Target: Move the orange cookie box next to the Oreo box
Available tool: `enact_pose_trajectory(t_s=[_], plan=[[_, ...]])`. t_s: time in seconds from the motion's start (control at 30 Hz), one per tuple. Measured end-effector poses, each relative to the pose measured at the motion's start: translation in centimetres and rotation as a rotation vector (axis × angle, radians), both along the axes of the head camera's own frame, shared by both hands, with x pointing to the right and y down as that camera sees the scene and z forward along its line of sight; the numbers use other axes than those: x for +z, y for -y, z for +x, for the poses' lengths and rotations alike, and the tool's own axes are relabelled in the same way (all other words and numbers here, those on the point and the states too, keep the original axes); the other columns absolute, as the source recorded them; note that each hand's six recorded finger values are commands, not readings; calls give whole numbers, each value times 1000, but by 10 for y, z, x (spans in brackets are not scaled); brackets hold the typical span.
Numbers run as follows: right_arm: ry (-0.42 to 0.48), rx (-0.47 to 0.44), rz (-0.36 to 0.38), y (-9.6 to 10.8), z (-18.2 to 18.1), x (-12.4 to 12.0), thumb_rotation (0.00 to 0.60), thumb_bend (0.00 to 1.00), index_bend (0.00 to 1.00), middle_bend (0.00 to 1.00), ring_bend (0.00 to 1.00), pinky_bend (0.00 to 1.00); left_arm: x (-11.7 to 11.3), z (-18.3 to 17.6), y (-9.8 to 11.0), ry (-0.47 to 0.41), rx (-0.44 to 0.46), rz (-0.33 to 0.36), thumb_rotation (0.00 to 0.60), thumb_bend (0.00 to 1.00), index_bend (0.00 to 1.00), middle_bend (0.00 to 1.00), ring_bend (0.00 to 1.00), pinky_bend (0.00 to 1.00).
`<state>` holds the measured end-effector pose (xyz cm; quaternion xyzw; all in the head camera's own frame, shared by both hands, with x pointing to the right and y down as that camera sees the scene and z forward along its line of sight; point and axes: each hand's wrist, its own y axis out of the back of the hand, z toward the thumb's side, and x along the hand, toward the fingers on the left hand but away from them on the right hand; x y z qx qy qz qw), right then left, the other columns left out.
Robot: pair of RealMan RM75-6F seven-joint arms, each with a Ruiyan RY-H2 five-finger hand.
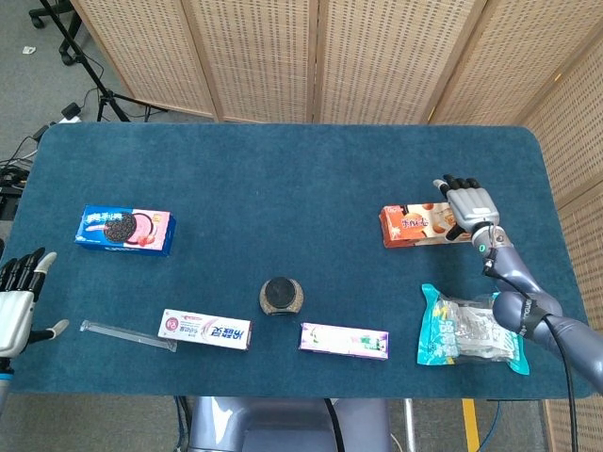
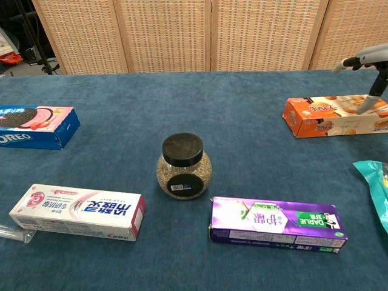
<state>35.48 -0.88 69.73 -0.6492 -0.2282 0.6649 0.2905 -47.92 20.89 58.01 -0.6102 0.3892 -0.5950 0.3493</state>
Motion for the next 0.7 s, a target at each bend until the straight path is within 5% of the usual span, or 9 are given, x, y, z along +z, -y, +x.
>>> enact_pose_trajectory(t_s=[0.7], plan=[[-25,39,-73,-1,1,33,600,26,0,0,0,0,-2,4,-1,-10,3,8,600,84,0,0,0,0]])
